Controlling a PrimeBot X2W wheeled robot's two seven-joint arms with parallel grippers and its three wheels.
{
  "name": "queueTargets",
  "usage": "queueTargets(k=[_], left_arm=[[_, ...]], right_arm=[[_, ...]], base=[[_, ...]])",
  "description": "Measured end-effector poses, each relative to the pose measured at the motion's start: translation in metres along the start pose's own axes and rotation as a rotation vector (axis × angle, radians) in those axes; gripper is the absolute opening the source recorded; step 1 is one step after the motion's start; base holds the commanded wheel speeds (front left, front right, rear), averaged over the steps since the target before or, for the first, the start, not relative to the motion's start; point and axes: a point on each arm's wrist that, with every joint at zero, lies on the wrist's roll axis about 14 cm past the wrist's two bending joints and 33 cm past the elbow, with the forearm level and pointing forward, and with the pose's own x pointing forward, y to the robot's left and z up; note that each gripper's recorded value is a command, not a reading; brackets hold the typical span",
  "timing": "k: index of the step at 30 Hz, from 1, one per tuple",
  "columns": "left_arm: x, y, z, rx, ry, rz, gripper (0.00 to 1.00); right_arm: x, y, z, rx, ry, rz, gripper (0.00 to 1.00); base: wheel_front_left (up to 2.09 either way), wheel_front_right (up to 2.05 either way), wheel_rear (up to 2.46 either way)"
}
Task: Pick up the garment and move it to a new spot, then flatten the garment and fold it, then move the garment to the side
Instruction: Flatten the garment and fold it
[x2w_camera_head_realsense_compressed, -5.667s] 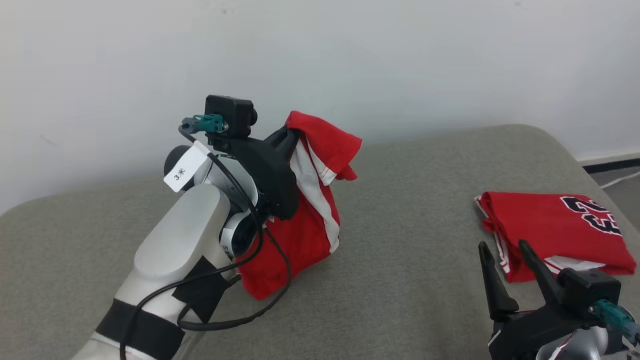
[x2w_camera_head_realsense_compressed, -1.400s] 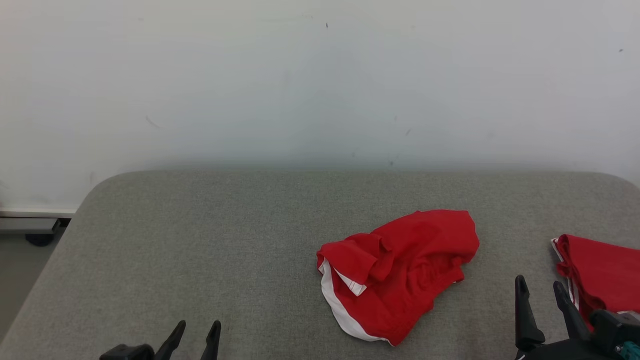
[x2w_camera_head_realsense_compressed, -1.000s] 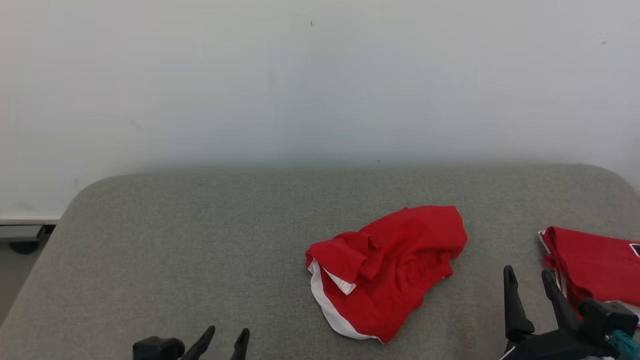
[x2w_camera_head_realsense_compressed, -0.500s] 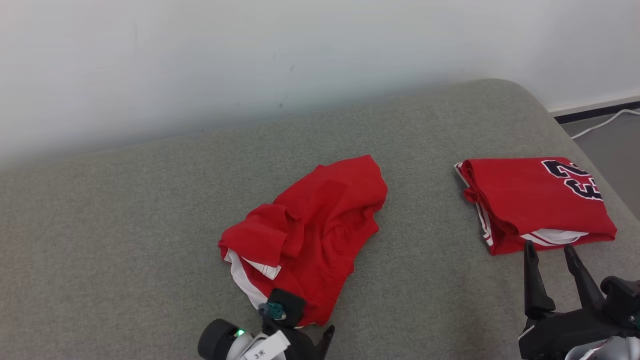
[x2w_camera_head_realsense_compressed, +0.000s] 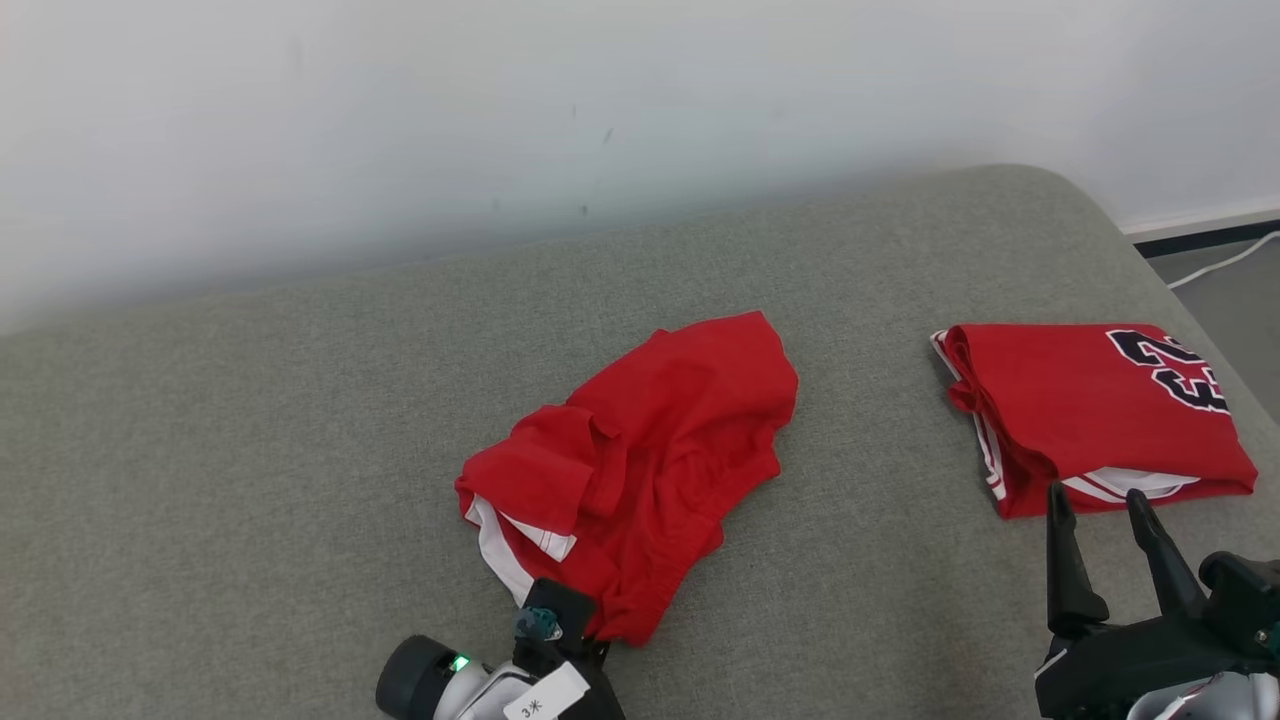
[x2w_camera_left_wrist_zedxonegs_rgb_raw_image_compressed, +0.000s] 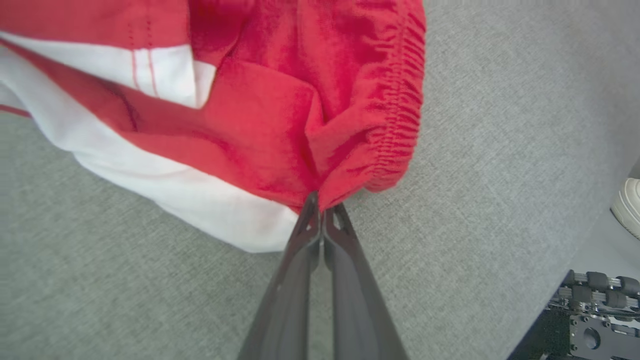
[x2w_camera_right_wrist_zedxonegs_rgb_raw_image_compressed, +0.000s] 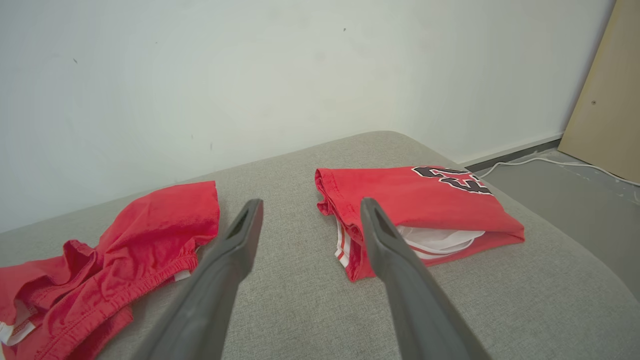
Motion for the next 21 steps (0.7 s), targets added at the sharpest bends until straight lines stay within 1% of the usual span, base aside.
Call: queueTargets(k=[3,5,8,9,10,13,16,18,20,21], left_arm=[[-0.002,0.003,0.008,0.007,-0.039,0.004,0.00],[-0.003,0.009,0.037,0.057,-0.124,-0.009,0.00],[-0.010,0.019,0.078,0.163,-0.237,-0.019,0.00],[-0.014,0.023,0.093,0.215,-0.277,-0.024,0.00],[-0.022,0.029,0.120,0.295,-0.348,-0.028,0.00],[-0.035,0.031,0.153,0.388,-0.436,-0.018,0.00],[-0.051,0.023,0.190,0.462,-0.538,-0.020,0.00],[-0.057,0.018,0.205,0.489,-0.580,-0.024,0.00],[-0.065,0.003,0.230,0.525,-0.654,-0.047,0.00],[-0.072,-0.014,0.246,0.550,-0.710,-0.084,0.00]], right_arm=[[0.001,0.002,0.000,0.002,-0.001,0.005,1.00],[0.002,0.005,-0.001,0.007,0.001,0.015,1.00],[0.002,0.008,-0.003,0.011,0.006,0.023,1.00],[0.002,0.009,-0.004,0.013,0.008,0.027,1.00],[0.001,0.012,-0.004,0.018,0.006,0.037,1.00],[-0.001,0.017,-0.005,0.026,0.006,0.054,1.00],[-0.005,0.023,-0.006,0.040,0.008,0.071,1.00],[-0.006,0.024,-0.005,0.044,0.002,0.075,1.00],[-0.010,0.022,-0.004,0.049,-0.003,0.072,1.00],[-0.012,0.020,-0.004,0.052,-0.006,0.066,1.00]], base=[[0.00,0.00,0.00],[0.00,0.00,0.00],[0.00,0.00,0.00],[0.00,0.00,0.00],[0.00,0.00,0.00],[0.00,0.00,0.00],[0.00,0.00,0.00],[0.00,0.00,0.00],[0.00,0.00,0.00],[0.00,0.00,0.00]])
